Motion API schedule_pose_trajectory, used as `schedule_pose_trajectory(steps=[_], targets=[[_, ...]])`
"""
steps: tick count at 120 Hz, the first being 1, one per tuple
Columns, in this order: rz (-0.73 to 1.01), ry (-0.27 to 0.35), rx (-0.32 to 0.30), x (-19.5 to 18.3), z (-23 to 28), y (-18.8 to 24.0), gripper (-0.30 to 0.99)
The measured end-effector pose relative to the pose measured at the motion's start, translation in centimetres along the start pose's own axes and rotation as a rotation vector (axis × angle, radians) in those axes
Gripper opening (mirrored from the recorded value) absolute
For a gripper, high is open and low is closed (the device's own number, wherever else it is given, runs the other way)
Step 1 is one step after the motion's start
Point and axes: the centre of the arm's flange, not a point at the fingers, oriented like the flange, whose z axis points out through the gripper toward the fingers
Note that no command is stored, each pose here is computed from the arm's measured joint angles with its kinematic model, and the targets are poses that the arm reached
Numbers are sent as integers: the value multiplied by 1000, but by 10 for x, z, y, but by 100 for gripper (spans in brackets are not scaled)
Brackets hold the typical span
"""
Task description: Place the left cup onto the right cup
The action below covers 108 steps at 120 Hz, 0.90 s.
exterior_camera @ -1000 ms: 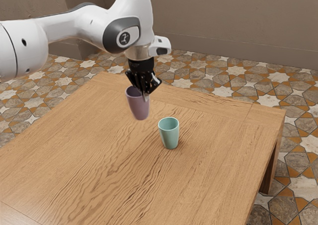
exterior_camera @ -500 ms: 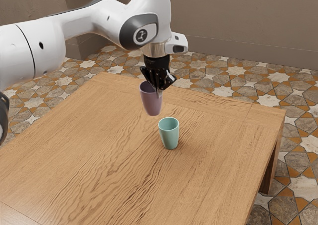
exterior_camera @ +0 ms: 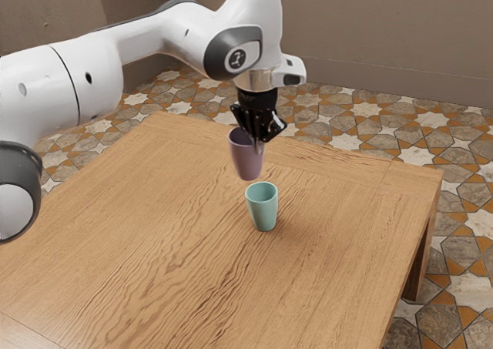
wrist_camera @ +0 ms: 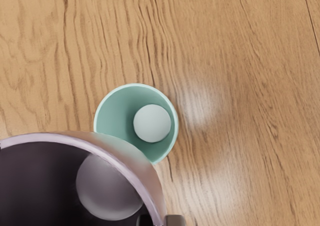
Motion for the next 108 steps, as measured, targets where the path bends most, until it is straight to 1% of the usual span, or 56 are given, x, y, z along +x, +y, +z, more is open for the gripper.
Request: schedule_pose_trajectory(steps=[40,72,108], targets=[[1,-21,2,12,21,0,-9],[3,-22,-9,27,35,1,-9],[0,-42,-20,36,58,-2,-9]])
